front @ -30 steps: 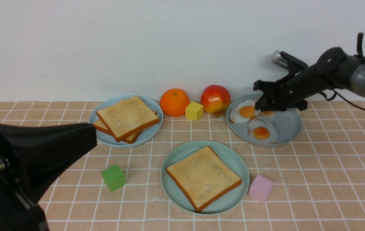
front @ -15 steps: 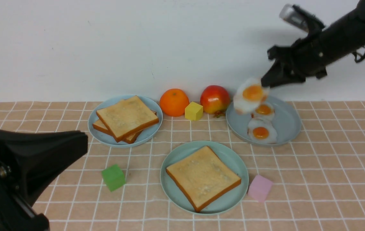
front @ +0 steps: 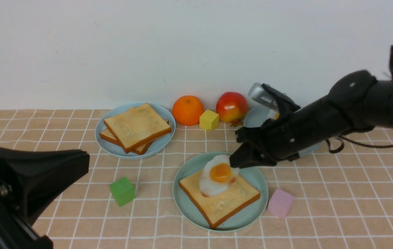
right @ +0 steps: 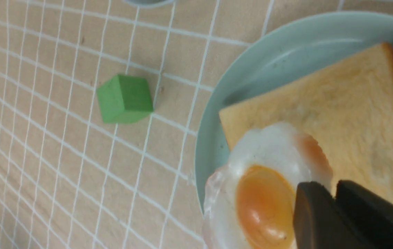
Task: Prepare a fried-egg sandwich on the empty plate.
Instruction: Use the right arm to place the fried egg on the slice of bread in the middle
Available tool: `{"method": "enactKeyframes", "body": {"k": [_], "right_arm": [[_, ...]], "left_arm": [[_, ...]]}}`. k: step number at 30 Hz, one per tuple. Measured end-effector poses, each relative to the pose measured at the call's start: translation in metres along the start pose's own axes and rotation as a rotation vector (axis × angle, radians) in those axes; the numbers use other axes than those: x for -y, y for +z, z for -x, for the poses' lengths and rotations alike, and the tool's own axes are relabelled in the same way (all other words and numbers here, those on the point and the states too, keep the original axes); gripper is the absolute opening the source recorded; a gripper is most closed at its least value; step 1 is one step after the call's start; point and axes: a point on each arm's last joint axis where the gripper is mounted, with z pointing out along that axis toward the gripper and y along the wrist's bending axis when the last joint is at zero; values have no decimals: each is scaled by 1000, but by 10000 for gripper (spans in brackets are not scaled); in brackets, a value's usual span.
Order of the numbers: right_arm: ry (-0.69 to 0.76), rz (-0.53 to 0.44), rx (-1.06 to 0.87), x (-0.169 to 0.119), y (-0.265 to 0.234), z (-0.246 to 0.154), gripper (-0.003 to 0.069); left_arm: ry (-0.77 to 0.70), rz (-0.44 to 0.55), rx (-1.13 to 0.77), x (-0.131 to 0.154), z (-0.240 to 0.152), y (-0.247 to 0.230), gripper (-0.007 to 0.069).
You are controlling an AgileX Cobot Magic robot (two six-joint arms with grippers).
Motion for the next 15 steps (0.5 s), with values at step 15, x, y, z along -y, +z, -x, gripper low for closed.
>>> {"method": "enactKeyframes", "body": {"k": [15], "right_arm": [[44, -51, -3, 21, 25, -4, 279]], "left_arm": [[-12, 3, -11, 0, -2, 0, 15]]}}
